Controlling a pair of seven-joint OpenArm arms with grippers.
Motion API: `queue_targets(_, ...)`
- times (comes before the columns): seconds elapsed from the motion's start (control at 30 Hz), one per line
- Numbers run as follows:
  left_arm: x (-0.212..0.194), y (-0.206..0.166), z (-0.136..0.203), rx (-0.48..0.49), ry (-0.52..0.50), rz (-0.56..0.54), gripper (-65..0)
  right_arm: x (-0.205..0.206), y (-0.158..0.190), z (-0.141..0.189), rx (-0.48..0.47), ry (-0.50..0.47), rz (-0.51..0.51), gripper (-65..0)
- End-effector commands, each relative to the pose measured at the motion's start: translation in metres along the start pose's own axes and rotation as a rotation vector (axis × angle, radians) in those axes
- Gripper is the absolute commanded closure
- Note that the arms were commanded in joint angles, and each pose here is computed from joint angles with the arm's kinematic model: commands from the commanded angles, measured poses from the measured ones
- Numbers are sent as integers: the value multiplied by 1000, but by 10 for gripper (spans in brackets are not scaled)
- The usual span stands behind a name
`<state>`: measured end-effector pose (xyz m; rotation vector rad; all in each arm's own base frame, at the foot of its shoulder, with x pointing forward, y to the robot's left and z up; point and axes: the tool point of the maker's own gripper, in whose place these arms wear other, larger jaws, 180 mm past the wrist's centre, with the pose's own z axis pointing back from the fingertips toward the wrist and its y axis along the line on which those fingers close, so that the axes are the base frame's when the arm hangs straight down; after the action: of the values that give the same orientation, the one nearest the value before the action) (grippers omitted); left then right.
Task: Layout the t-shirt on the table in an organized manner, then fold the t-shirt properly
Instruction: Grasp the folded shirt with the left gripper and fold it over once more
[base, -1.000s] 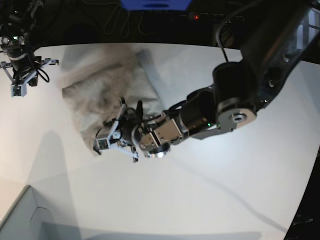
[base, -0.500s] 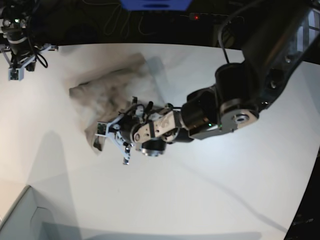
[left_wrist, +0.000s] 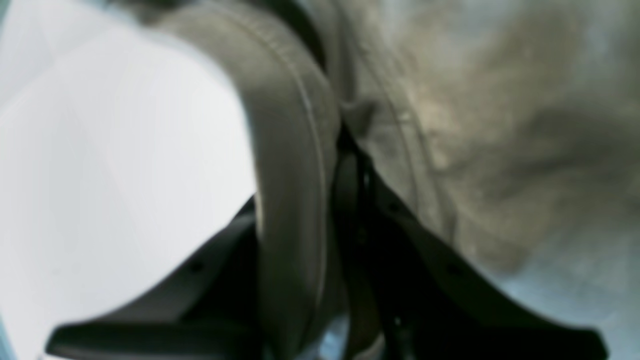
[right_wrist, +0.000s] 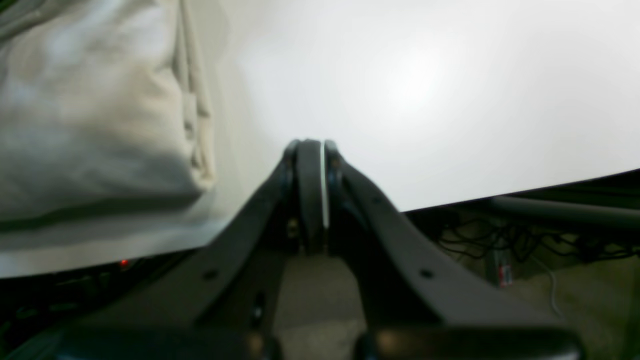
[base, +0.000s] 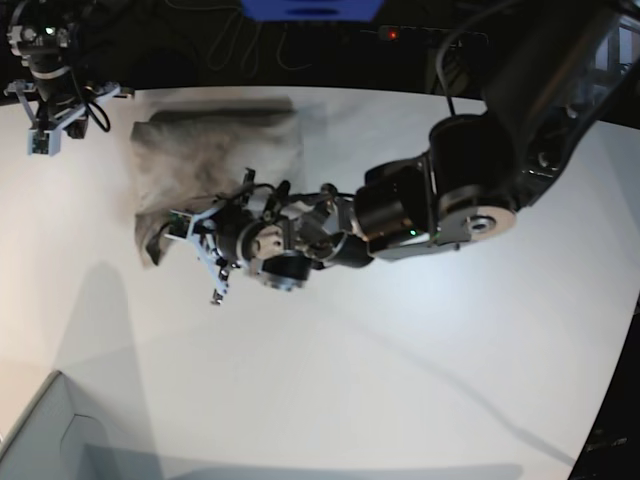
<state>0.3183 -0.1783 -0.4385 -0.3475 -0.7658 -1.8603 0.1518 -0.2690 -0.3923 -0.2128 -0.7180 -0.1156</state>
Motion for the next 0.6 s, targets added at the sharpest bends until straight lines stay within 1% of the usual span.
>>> queue_targets(0.0, 10, 13, 3, 24, -17, -36, -4, 9, -3, 4, -8, -35, 12, 0)
queue_targets(0.07, 4, 8, 0, 23, 7, -62, -42, 10, -3, 3, -8, -37, 11, 0)
queue_targets(0.13, -4, 6, -1, 20, 52, -94, -124, 10, -3, 3, -8, -38, 10, 0)
queue_targets(0.2, -9, 6, -1, 20, 85, -120, -237, 12, -3, 2, -8, -43, 9, 0)
queue_targets(0.27, -9, 7, 0, 24, 88, -131, -354, 13, -2, 2, -5, -45, 10, 0)
queue_targets(0.33, -8, 8, 0, 24, 88, -135, -448, 13, -2, 2, -5, -45, 10, 0)
queue_targets(0.37, -6, 7, 0, 24, 83, -138, -483, 13, -2, 2, -5, -43, 10, 0)
queue_targets(0.43, 9, 12, 1, 38, 48, -146, -532, 13, -1, 2, -4, -44, 10, 0)
queue_targets(0.5, 33, 24, 7, 69, -14, -137, -545, 13, -2, 2, -5, -43, 10, 0)
queue_targets(0.57, 51, 47, 17, 123, -67, -108, -544, 14, -1, 1, -2, -45, 10, 0)
